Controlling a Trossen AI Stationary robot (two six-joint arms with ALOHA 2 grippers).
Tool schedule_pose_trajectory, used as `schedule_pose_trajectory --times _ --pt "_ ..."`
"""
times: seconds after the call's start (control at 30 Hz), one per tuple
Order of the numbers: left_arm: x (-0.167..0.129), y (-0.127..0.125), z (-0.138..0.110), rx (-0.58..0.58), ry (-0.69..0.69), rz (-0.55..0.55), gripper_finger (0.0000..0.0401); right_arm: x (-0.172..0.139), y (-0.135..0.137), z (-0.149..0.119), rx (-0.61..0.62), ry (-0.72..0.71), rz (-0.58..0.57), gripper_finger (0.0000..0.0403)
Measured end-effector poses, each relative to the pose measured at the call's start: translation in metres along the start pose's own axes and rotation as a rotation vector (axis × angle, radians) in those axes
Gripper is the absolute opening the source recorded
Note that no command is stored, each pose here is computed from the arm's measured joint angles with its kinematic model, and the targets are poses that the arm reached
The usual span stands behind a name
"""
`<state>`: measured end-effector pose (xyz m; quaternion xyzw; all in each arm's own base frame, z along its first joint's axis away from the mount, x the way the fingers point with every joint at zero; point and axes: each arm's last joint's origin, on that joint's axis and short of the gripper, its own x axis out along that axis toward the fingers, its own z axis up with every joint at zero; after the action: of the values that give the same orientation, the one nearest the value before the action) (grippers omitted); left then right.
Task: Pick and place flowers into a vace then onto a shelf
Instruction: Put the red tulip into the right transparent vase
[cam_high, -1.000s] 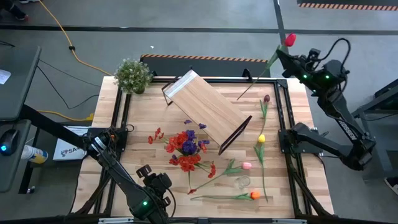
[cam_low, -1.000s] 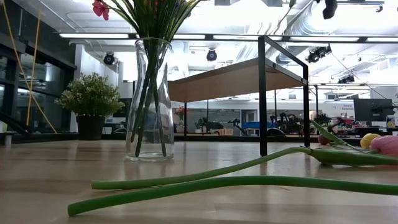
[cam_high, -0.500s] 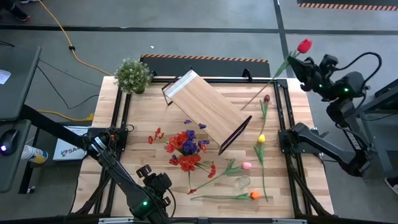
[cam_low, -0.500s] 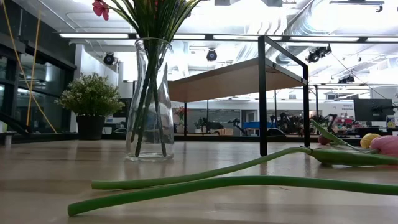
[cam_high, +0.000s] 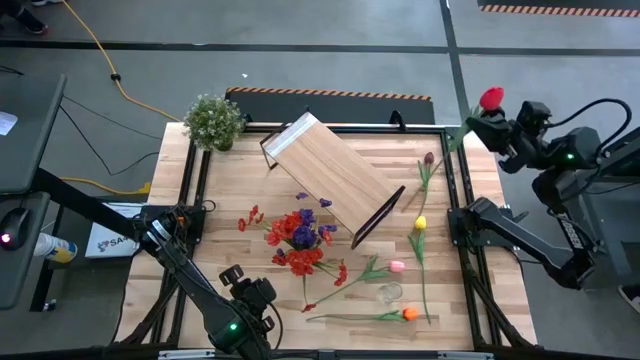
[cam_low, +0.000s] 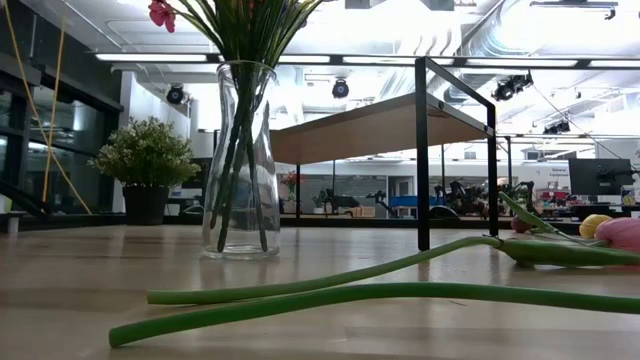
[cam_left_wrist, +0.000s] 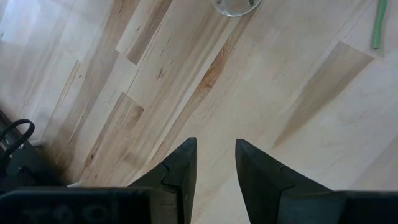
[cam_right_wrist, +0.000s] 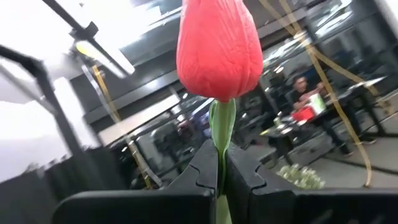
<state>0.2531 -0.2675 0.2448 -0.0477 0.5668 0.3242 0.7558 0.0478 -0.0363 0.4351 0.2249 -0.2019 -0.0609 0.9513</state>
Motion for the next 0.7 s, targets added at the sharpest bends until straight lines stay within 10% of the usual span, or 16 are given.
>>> schedule_pose_trajectory --times 0.7 --pt "0.0 -0.001 0.0 -0.003 -0.001 -0.008 0.0145 -0.002 -0.003 -0.014 0.049 0.235 0.093 0.0003"
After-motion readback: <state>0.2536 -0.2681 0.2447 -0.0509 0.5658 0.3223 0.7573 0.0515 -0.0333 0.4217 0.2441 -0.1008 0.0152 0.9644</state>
